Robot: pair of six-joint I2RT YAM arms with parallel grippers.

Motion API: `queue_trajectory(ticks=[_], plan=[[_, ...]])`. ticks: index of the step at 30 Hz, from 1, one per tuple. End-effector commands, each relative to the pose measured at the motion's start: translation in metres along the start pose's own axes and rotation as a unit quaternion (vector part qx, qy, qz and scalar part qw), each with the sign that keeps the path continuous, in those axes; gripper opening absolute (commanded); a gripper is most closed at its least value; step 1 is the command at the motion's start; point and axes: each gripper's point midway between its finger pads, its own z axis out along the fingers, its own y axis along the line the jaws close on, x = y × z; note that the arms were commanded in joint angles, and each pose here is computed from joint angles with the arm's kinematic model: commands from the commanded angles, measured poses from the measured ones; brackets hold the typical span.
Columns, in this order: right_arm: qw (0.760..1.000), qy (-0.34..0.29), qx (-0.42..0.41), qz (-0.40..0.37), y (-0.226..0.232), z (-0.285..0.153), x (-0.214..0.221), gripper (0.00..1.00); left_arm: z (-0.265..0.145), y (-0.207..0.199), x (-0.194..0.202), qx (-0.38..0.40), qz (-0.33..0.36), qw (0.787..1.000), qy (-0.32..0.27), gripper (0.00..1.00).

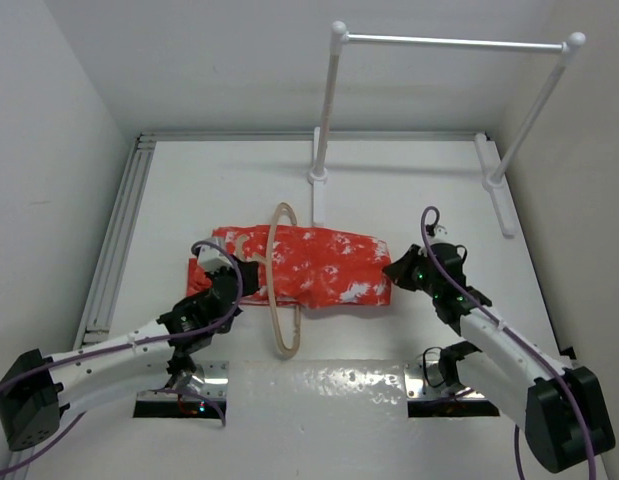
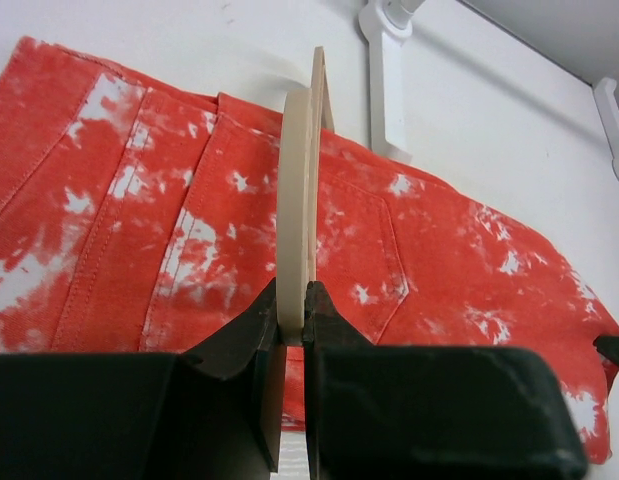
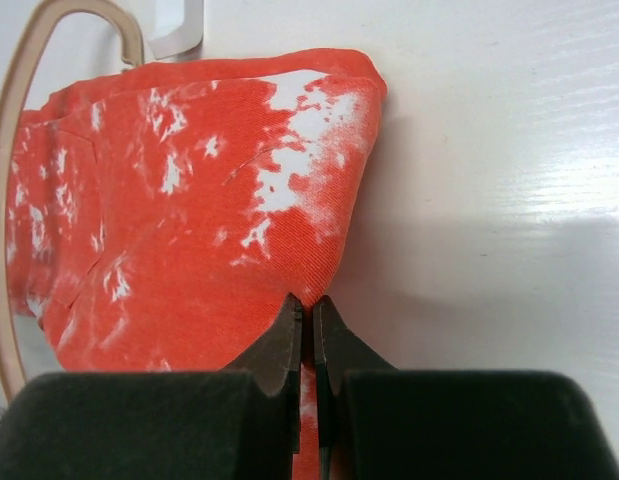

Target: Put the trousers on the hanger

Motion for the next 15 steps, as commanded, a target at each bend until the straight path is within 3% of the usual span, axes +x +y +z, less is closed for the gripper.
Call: queue_trajectory(ticks=[1, 5, 11, 12, 13, 15], plan=[[0.999, -0.032, 0.031, -0.013, -0.009, 0.001, -0.020, 0.00, 0.001, -0.001, -0.029, -0.019, 0.011, 0.999, -0.046, 0.00], [0.999, 0.001, 0.036, 0.005, -0.018, 0.013, 0.002, 0.00, 0.004, -0.017, -0.023, 0.013, 0.009, 0.999, -0.031, 0.00], [1.000, 0.007, 0.023, 0.006, -0.005, 0.023, -0.011, 0.03, 0.003, -0.043, -0.032, 0.056, 0.004, 0.998, -0.029, 0.00], [1.000, 0.009, 0.023, 0.007, -0.003, 0.024, -0.013, 0.08, 0.002, -0.047, -0.035, 0.061, 0.001, 0.998, -0.031, 0.00], [1.000, 0.008, 0.022, 0.006, 0.000, 0.024, -0.016, 0.30, 0.002, -0.051, -0.038, 0.066, -0.001, 0.997, -0.033, 0.00], [1.000, 0.003, 0.013, -0.003, 0.011, 0.020, -0.028, 0.54, 0.003, -0.061, -0.044, 0.073, 0.005, 0.997, -0.032, 0.00]])
